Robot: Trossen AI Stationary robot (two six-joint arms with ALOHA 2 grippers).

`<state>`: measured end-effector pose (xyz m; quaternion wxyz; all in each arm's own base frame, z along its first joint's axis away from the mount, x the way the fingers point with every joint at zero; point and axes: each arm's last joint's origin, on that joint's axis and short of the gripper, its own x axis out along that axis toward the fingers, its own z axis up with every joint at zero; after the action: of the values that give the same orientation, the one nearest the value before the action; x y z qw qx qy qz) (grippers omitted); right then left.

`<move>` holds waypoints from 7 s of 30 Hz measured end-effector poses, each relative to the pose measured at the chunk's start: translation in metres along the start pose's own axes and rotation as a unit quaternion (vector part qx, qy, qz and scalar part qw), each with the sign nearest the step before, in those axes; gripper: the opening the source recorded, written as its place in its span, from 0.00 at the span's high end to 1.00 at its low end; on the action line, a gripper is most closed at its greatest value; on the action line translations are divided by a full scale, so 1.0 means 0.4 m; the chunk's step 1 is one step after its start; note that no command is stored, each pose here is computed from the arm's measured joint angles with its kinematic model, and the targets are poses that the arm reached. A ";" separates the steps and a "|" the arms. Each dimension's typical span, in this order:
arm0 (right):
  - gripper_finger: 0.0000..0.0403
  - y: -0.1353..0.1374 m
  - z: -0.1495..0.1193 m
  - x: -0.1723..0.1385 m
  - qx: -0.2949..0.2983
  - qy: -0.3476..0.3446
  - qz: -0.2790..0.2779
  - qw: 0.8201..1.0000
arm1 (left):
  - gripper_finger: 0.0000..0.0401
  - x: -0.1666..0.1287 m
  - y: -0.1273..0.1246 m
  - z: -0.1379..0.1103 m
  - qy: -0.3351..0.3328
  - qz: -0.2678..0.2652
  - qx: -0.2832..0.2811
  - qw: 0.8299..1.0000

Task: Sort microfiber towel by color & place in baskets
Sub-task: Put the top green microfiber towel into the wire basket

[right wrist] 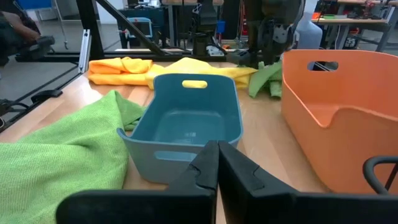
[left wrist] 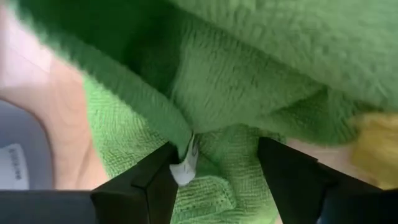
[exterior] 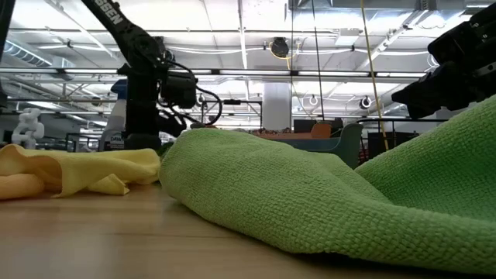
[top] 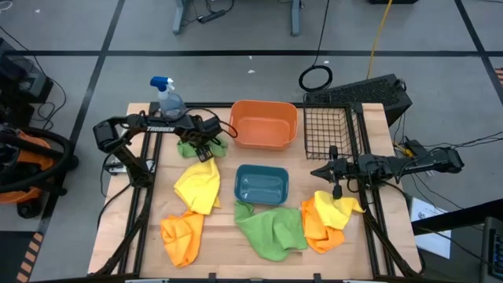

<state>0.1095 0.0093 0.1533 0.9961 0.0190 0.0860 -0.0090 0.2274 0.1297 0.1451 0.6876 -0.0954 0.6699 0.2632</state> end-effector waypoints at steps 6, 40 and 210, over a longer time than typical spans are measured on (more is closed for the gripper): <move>1.00 0.000 0.000 0.000 0.001 -0.001 0.000 1.000 | 0.47 0.034 -0.008 -0.023 -0.015 -0.001 -0.005 1.000; 1.00 -0.002 0.034 -0.002 0.041 -0.075 -0.020 0.996 | 0.95 -0.187 -0.013 -0.063 -0.141 -0.049 -0.042 0.988; 0.91 0.318 0.405 0.243 -0.213 0.222 -0.350 0.885 | 0.71 -0.455 -0.532 -0.328 -0.496 -0.259 0.227 0.797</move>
<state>0.2356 0.1285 0.3007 0.8632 -0.2237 0.3054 -0.3340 0.2239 -0.1560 0.2638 0.9702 0.0371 0.2279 -0.0735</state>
